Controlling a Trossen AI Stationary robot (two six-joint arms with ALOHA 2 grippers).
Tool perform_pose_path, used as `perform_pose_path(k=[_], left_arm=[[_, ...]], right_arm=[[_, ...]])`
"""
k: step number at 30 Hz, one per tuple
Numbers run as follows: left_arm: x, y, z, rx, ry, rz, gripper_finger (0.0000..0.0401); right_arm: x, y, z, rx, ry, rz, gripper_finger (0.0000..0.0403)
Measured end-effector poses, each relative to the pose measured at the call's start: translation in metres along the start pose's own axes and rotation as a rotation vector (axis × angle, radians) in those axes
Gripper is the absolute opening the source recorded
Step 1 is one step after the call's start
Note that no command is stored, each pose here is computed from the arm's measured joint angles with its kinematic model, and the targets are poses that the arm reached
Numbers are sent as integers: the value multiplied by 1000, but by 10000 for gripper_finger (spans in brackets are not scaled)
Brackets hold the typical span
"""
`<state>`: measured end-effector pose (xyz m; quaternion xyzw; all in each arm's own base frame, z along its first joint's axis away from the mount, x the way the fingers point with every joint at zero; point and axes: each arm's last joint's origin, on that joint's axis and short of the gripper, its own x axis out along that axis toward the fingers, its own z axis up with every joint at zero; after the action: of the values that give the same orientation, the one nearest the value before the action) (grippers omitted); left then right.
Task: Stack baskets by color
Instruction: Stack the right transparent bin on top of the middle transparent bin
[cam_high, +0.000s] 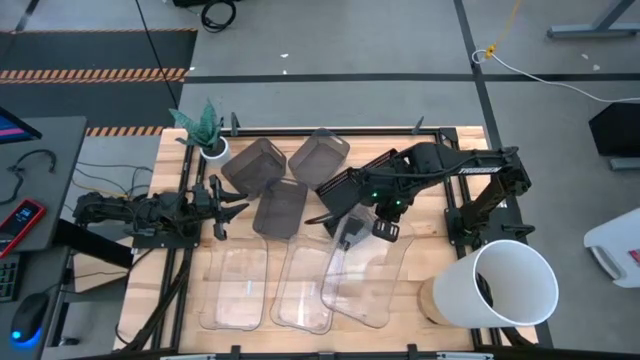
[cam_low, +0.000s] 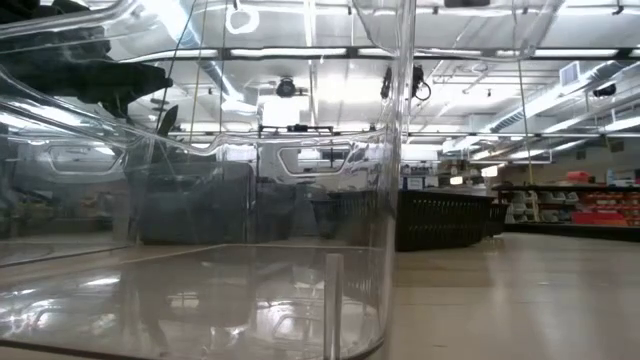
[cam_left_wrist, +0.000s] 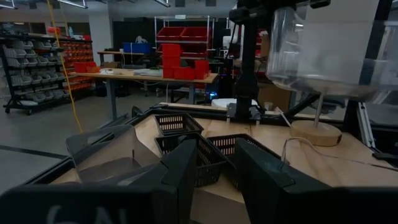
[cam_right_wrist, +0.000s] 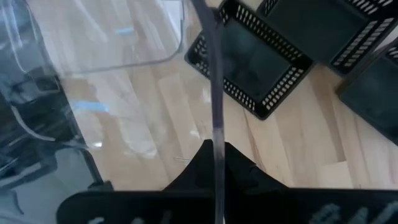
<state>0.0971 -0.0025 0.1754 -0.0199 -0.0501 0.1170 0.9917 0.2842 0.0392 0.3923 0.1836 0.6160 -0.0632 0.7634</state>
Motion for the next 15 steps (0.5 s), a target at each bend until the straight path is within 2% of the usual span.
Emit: perform_pose_path(k=[8,12,15], left_arm=[[0,0,0,0,0,0,117],[0,0,0,0,0,0,117],[0,0,0,0,1,1,117]], right_arm=[[-16,3,2,-4,-104,-41,2],[-26,6,7,-31,-191,-7,2],[-28,6,8,-43,-203,-4,2]])
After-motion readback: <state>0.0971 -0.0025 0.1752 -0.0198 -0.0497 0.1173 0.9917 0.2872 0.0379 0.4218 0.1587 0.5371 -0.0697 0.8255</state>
